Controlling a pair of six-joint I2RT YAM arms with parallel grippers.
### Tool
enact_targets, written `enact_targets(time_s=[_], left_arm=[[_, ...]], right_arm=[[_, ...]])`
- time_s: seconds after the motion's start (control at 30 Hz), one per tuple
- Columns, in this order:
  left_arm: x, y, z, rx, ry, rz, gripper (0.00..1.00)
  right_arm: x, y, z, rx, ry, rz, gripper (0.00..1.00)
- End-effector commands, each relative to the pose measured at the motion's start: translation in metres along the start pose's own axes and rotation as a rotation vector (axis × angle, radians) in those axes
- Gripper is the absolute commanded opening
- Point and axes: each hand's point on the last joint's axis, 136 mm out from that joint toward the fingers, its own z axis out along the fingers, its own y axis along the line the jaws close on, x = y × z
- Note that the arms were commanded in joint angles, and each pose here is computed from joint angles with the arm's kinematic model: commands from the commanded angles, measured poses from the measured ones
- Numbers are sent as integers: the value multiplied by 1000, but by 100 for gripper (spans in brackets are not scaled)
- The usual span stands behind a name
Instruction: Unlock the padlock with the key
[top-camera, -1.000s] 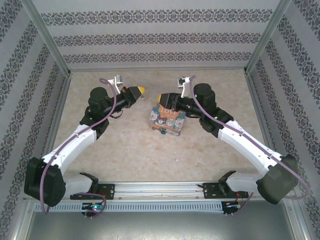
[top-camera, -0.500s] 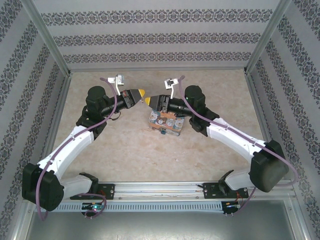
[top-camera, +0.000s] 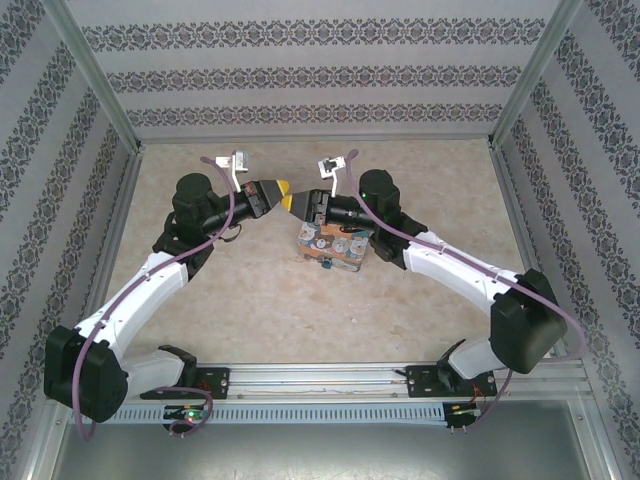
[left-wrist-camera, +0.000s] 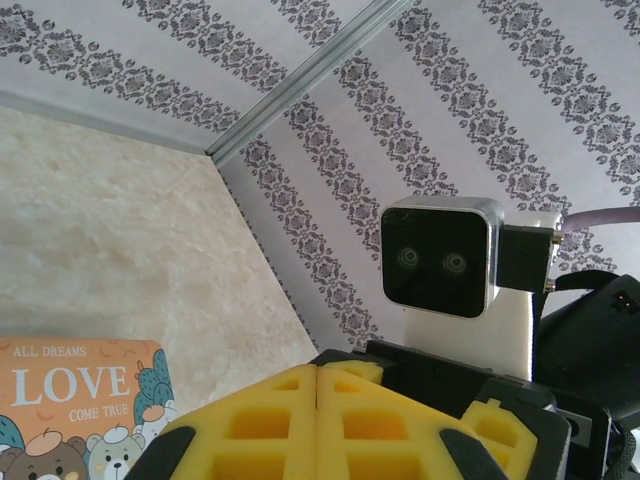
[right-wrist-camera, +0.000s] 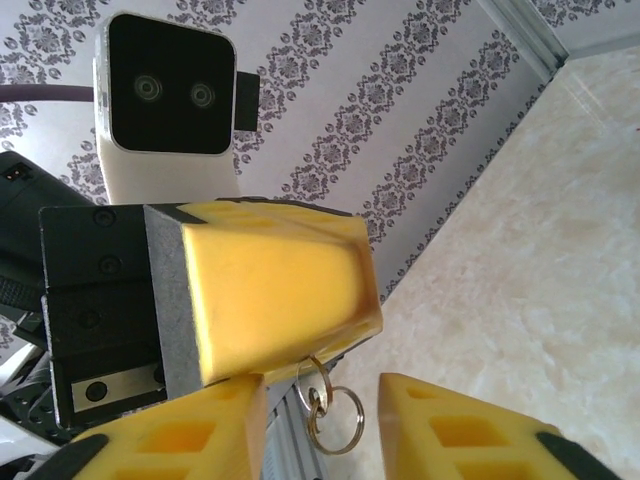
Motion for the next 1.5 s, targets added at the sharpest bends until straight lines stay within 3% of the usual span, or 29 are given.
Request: enact_targets(time_s=[0.0,0.33,0.5,0.67,0.7,0.83,0.97,1.13,1.27,1.47], left_arm=[[-3,-5,-4,17,-15,37,0],[-7,-7,-6,16,-37,35,0],[-9,-5,-9,1,-62,36,0],[-13,-7,-13,1,-85,34,0],[-13,-7,-14,1,-87,34,4],[-16,-9,-21,-2,-105,46,37],[-22,-8,-35,-41,-131,79,50],[-13,6,-52,-161,-108,180,60],[9,25,-64,-249,-41,269,67],[45,51,-73,-286,38,315,67]], right_arm=[[-10,21,6,-69,-15,-30,30],[-6,15,9,-59,-6,-8,17],[-6,11,6,-32,-15,-1,1],[-8,4,-2,18,-34,-10,0],[-9,2,-4,27,-38,-15,0],[-10,-3,-14,78,-31,-45,0],[-1,-19,-28,192,14,-110,0],[19,-51,-48,379,121,-194,0],[28,-77,-67,483,129,-223,0],[36,-117,-89,508,115,-85,0]])
